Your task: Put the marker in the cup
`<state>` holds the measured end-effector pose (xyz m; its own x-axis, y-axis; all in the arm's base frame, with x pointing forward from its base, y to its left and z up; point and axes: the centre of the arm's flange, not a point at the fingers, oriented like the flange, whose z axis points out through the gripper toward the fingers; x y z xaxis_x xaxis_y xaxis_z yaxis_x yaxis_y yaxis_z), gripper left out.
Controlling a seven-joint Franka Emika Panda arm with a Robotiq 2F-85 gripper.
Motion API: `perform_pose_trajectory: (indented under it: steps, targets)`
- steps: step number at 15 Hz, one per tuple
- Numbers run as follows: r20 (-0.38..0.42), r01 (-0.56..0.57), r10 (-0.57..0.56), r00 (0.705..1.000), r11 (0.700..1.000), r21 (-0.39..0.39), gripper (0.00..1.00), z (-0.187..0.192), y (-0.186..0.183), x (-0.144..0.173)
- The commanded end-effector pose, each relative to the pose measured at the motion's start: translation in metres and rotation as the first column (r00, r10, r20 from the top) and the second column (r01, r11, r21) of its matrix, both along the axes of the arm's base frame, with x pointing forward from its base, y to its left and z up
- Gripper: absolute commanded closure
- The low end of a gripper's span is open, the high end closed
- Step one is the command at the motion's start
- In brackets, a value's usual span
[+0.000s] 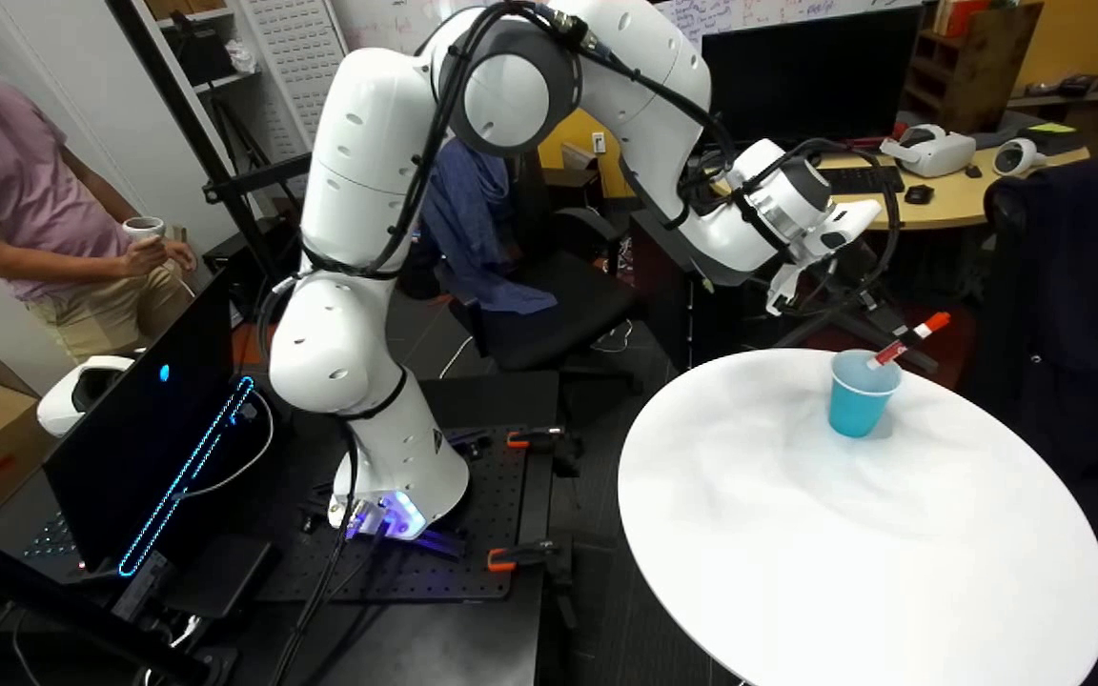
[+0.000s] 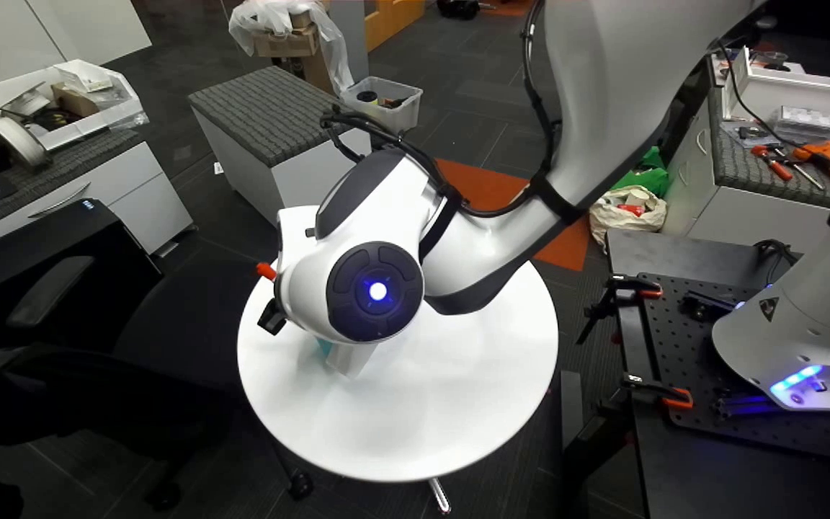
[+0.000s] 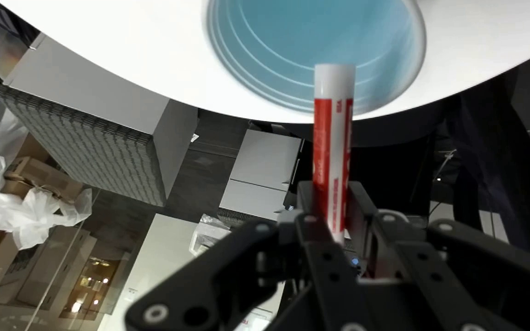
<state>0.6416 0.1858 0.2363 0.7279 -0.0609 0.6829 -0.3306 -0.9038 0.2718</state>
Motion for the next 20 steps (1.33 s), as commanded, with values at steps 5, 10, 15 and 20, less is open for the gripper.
perform_pose_trajectory:
  steps: [5, 10, 15, 20]
  targets:
    - [0.056, 0.033, -0.035, 0.998, 0.999, 0.038, 0.95, -0.02, -0.046, 0.001]
    - [0.079, 0.033, -0.034, 0.996, 0.999, 0.022, 0.95, -0.035, -0.046, -0.011]
    - [0.071, 0.02, -0.021, 0.997, 1.0, 0.014, 0.95, -0.045, -0.041, -0.019]
    - [0.054, 0.02, -0.02, 0.998, 1.0, 0.005, 0.32, -0.042, -0.03, -0.029]
